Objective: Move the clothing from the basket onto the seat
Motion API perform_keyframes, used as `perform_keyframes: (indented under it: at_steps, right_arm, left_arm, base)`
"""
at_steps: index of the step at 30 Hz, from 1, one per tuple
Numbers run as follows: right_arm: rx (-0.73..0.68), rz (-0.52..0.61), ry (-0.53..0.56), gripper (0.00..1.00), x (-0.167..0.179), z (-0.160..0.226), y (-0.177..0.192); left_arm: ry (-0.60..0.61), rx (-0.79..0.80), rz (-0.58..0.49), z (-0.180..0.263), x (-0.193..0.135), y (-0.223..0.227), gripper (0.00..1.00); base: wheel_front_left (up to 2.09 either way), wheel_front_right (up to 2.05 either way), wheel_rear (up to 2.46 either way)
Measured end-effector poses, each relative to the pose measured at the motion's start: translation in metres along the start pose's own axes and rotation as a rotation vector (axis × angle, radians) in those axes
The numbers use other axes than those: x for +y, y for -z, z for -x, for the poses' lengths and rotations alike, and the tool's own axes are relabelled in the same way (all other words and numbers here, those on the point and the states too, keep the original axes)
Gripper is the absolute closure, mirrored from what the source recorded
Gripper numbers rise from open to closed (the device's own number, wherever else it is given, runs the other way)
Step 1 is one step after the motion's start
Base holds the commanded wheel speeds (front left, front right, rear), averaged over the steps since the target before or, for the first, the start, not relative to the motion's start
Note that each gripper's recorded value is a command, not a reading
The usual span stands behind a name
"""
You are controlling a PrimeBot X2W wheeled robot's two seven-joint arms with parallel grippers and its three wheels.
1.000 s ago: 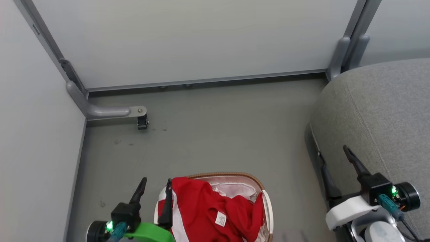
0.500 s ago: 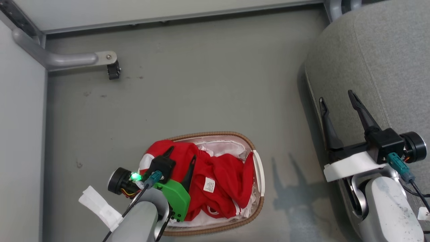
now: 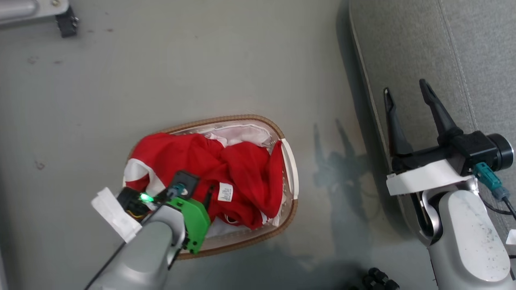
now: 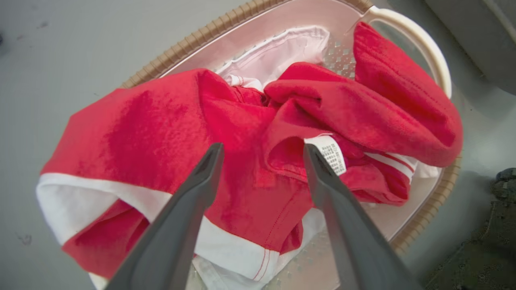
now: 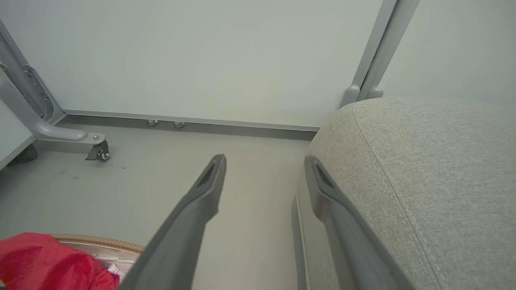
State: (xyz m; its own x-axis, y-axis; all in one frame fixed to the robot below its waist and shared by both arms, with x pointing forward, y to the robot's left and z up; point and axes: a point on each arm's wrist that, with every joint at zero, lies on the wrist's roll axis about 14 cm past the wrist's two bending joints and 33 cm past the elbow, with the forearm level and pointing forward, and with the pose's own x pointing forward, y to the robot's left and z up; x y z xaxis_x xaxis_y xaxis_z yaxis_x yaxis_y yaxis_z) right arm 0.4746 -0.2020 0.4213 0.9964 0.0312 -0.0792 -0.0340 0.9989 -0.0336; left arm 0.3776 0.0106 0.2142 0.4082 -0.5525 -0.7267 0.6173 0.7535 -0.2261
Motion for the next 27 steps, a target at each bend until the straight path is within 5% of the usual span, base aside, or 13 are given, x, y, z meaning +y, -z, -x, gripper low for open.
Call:
perform_keyframes:
  at_steps: [16, 18, 20, 24, 27]
  right_arm:
    - [0.092, 0.012, 0.037, 0.0, -0.017, -0.001, 0.038]
    - [0.097, 0.013, 0.038, 0.0, -0.018, 0.0, 0.039]
    - [0.1, 0.014, 0.037, 0.0, -0.017, 0.0, 0.04]
    - [0.101, 0.012, 0.032, 0.0, -0.016, 0.0, 0.04]
    - [0.098, 0.014, 0.03, 0.0, -0.015, 0.0, 0.039]
  left_arm:
    - [0.095, 0.112, -0.002, -0.045, -0.007, 0.031, 0.0]
    - [0.111, 0.129, 0.002, -0.048, -0.013, 0.033, 0.11]
    - [0.125, 0.134, 0.004, -0.049, -0.018, 0.033, 0.49]
    - [0.151, 0.097, 0.008, -0.053, -0.029, 0.02, 0.87]
    - [0.152, 0.063, 0.013, -0.053, -0.029, 0.012, 0.96]
  base:
    - [0.0, 0.0, 0.0]
    - [0.0, 0.0, 0.0]
    - [0.0, 0.0, 0.0]
    - [0.0, 0.0, 0.0]
    - [0.0, 0.0, 0.0]
